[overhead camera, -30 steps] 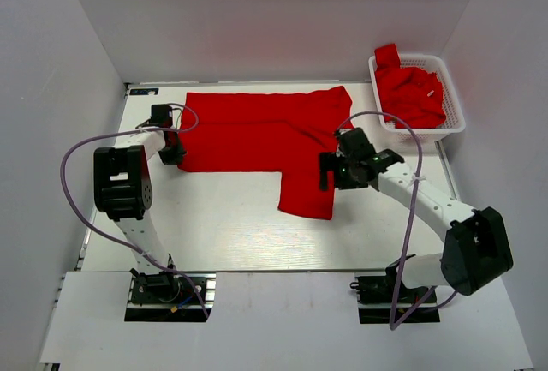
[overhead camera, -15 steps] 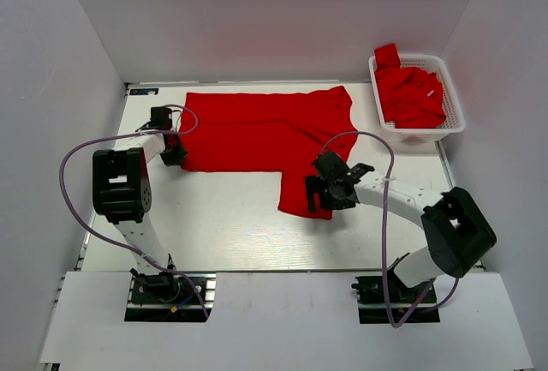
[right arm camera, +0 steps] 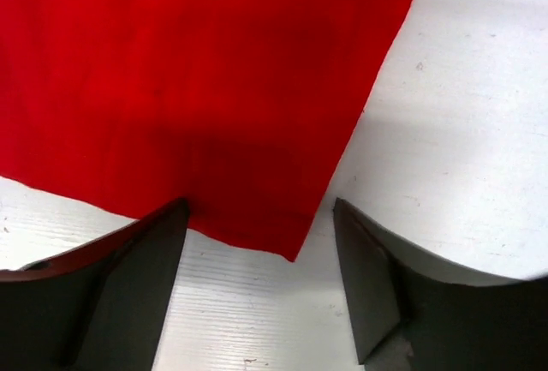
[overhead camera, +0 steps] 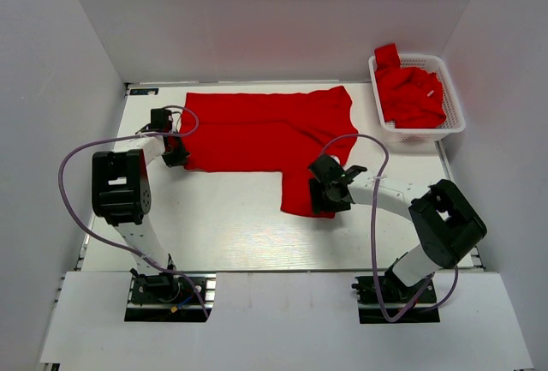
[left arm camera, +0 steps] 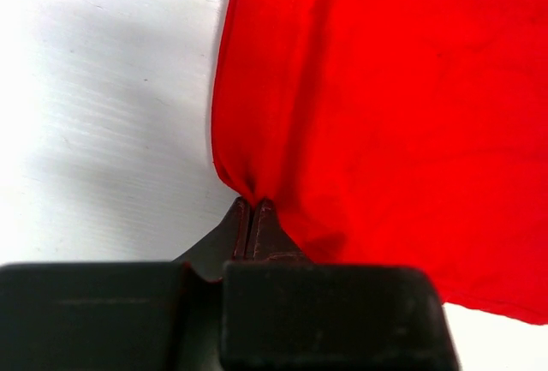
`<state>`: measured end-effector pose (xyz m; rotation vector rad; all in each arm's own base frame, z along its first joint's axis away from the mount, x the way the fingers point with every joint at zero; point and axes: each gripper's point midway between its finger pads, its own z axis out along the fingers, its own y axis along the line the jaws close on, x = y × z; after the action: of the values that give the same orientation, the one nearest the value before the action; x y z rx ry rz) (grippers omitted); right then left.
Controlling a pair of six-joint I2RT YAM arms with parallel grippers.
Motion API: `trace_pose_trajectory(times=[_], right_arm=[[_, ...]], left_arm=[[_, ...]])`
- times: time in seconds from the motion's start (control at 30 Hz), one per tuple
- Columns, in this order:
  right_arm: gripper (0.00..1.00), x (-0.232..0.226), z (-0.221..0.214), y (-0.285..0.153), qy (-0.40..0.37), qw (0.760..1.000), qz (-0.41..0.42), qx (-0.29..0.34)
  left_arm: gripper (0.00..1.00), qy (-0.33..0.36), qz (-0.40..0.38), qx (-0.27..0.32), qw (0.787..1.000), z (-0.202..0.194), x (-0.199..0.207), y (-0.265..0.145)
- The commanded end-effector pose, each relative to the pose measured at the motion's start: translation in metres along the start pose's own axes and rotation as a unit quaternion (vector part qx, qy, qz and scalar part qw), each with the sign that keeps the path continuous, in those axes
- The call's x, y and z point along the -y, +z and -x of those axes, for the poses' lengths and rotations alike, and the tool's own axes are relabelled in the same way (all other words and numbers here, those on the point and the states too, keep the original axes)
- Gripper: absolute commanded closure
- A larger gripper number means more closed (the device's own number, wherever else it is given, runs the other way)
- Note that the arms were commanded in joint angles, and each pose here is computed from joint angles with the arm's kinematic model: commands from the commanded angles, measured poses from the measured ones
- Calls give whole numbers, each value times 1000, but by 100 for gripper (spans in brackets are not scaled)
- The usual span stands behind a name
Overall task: Fold and stack the t-shirts
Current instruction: Grap the side of the flattened tshirt closest away from the robot with both arms
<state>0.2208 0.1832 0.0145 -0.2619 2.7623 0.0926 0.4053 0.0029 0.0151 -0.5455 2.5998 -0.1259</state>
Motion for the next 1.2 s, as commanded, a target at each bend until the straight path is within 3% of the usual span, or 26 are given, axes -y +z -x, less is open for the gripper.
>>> trace_pose_trajectory(times=[0.0, 0.1, 0.13, 0.3, 0.47, 0.6, 0.77, 0.9, 1.03, 1.17], right_arm=[[36, 0, -3, 8, -2, 1000, -4, -7], [52, 1, -7, 7, -2, 1000, -3, -13], [66, 2, -9, 6, -1, 1000, -2, -13], [100, -4, -20, -5, 9, 999, 25, -25], [100, -9, -25, -22, 17, 998, 55, -23], [100, -5, -9, -47, 33, 997, 60, 24], [100, 13, 10, -65, 55, 996, 16, 63], [100, 15, 12, -64, 55, 997, 12, 55], [100, 13, 25, -65, 55, 997, 17, 60], [100, 9, 60, -75, 68, 992, 29, 104]], left_arm=[[100, -5, 5, -76, 997, -48, -6, 0], [100, -10, 11, -79, 997, -49, -8, -1], [100, -10, 11, -78, 997, -51, -8, -3], [100, -36, 8, -95, 995, -64, -7, -13], [100, -61, 21, -118, 991, -80, -11, -28], [100, -71, 47, -128, 988, -87, -19, -43], [100, -69, 73, -144, 984, -88, -26, -57], [100, -76, 87, -146, 983, -87, -32, -64], [100, -73, 73, -137, 985, -80, -23, -67], [100, -66, 44, -131, 988, -70, -12, -69]])
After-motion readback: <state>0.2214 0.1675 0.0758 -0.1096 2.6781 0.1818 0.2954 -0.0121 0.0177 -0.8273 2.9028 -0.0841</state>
